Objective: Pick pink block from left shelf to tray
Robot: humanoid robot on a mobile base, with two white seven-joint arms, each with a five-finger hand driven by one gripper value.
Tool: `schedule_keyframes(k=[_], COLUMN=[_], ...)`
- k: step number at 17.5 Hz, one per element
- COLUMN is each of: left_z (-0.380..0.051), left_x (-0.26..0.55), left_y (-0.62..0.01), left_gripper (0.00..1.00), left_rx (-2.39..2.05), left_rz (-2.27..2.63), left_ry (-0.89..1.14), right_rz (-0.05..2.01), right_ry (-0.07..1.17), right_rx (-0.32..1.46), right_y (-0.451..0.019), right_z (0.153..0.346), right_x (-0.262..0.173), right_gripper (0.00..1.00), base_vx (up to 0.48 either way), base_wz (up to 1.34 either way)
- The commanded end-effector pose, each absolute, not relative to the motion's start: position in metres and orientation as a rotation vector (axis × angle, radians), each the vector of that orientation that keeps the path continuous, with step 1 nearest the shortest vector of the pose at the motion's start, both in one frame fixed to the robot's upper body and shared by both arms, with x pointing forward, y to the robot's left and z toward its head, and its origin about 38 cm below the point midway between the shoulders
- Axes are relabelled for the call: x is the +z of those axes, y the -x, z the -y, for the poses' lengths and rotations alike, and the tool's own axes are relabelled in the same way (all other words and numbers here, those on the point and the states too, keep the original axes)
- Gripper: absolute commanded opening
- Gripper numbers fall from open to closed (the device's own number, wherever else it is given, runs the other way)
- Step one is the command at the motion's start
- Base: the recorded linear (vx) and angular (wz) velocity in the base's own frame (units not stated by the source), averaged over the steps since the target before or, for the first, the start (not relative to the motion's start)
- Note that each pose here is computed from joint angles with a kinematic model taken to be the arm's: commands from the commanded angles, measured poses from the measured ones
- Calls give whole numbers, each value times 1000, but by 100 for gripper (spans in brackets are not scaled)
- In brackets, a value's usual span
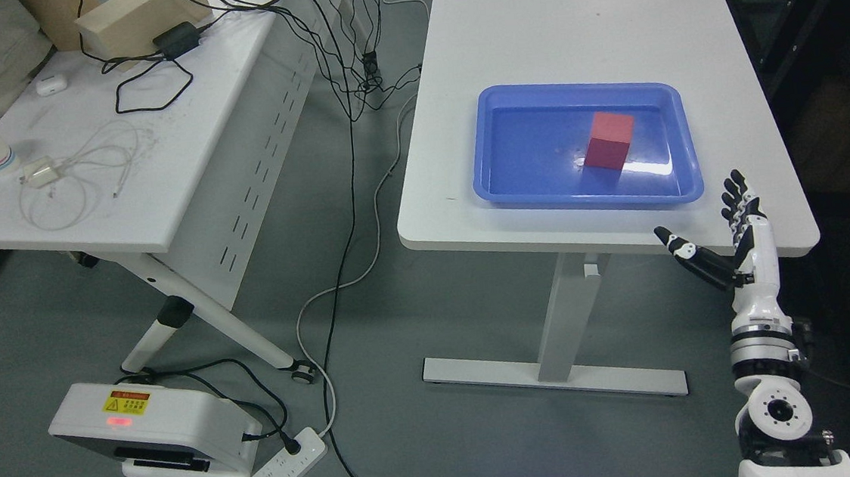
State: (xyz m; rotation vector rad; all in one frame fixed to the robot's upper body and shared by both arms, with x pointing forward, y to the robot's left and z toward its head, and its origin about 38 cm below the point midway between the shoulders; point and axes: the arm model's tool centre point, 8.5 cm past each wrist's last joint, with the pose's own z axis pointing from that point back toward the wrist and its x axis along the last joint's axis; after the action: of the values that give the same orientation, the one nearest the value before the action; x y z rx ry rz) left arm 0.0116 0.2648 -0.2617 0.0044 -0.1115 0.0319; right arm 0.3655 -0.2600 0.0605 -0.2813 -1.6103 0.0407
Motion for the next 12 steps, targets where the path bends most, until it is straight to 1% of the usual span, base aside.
schedule_keyframes(k=[1, 7, 12], left_z=[-276, -276, -276], left_x=[-260, -260, -260], left_y=[-38, -38, -38], left_gripper=[100, 100, 100], left_rx=[25, 27, 27], left_rz=[162, 162, 162], left_ry=[-22, -22, -22], right_rz=[1616, 1616, 1617], right_ry=[294, 293, 291], right_rx=[51, 53, 54], right_y=[-367, -368, -368], right_z=[266, 266, 266], right_x=[64, 64, 64], right_gripper=[100, 100, 100], base_vx=[-193, -206, -125], base_wz=[-237, -25, 1])
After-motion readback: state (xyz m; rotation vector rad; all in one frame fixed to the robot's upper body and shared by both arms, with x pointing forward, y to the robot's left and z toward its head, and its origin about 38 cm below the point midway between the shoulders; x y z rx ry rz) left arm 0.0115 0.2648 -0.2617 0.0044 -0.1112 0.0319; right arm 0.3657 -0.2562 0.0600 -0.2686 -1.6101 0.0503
